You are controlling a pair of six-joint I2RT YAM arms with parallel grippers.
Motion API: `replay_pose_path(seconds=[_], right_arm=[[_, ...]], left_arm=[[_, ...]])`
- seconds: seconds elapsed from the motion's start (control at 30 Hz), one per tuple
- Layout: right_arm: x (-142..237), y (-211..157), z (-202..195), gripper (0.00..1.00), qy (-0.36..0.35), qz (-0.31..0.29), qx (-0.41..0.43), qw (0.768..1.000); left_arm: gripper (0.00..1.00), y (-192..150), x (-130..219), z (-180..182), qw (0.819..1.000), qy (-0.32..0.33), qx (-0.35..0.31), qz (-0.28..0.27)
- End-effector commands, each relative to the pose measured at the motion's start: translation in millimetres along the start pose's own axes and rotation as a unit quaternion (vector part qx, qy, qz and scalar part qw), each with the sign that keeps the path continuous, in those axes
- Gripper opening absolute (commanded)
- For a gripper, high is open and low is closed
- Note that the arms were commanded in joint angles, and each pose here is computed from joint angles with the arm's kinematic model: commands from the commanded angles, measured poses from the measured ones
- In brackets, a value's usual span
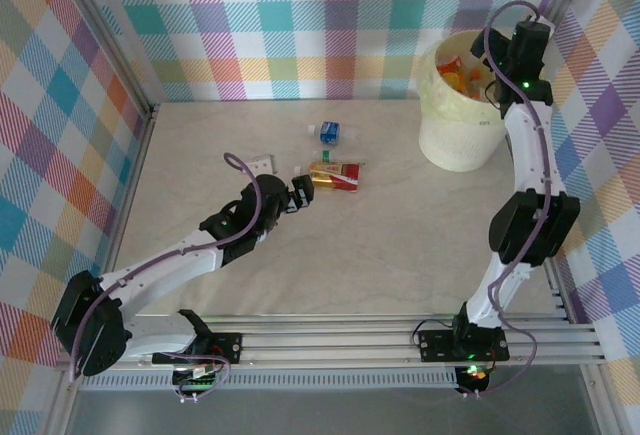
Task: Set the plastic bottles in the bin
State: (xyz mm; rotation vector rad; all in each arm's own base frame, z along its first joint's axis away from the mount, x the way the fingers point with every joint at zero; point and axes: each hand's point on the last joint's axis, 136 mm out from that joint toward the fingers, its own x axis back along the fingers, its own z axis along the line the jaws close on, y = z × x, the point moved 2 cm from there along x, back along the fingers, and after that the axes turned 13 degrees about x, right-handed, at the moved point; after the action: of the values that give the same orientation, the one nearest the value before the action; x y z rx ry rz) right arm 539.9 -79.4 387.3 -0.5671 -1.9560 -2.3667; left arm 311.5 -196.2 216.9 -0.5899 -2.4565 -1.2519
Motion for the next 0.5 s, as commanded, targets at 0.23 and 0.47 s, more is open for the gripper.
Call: replay_pose_path(seconds=[0.23,0.47], right_arm=[[74,-10,78,1.00,0.211,-0.025,0.072,0.974],[124,-47,142,1.00,0.360,-0.018,0.169,0.917]], left_arm=[[1.00,13,-4,8,0.997,0.040,0.068,-0.001],[1.00,17,6,35,0.989,0.073,0.123,-0.025]])
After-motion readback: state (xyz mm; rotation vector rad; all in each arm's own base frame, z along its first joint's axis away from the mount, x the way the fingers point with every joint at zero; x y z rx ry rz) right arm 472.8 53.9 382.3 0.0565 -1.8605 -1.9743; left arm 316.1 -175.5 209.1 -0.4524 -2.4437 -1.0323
